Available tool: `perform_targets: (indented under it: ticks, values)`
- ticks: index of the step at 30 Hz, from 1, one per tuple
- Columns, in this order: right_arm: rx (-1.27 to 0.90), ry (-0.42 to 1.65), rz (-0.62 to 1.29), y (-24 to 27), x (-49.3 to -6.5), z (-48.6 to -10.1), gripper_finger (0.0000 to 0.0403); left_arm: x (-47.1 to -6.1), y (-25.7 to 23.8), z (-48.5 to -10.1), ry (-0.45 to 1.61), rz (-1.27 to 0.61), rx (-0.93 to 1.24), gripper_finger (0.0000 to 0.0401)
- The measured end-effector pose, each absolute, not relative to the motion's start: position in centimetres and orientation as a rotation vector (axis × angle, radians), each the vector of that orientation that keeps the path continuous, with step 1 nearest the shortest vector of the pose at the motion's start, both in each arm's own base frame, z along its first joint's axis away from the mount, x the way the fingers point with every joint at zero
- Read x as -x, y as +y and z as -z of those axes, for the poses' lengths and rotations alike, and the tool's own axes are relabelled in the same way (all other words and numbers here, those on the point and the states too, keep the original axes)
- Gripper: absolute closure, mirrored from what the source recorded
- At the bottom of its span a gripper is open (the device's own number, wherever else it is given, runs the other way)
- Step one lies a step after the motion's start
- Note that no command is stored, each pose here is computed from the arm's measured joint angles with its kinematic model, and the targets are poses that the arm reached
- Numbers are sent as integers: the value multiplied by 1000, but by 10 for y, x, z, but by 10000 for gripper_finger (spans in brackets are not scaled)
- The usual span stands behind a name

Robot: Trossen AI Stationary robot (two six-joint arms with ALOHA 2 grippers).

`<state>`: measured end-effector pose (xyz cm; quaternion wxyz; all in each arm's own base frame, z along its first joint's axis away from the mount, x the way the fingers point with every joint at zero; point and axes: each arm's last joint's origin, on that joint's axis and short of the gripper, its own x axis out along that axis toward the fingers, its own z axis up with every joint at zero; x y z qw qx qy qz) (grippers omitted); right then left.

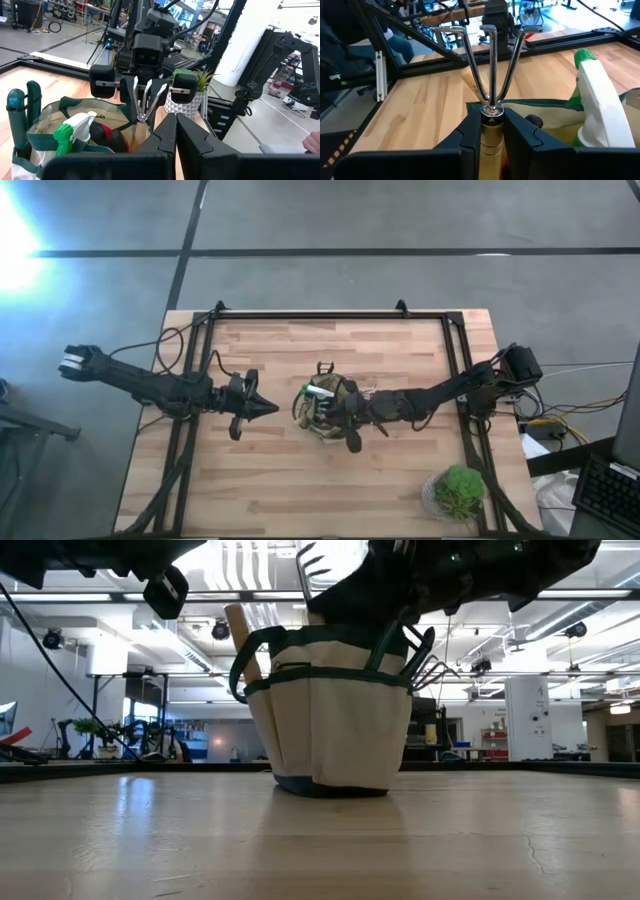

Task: Pick & Place Garden tools in Gardening bag
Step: Put the light brown hand rake into the white gardening bag

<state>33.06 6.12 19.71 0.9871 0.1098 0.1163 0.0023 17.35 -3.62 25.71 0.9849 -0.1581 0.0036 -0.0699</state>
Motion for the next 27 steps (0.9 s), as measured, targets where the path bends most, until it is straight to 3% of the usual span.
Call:
perform_targets:
  ticks: [18, 27]
  values:
    - [-263, 300, 30, 66, -343, -172, 353, -174, -36, -257, 8, 141, 319, 389]
    - [-241, 360, 33, 68, -350, -178, 353, -174, -36, -257, 12, 140, 319, 389]
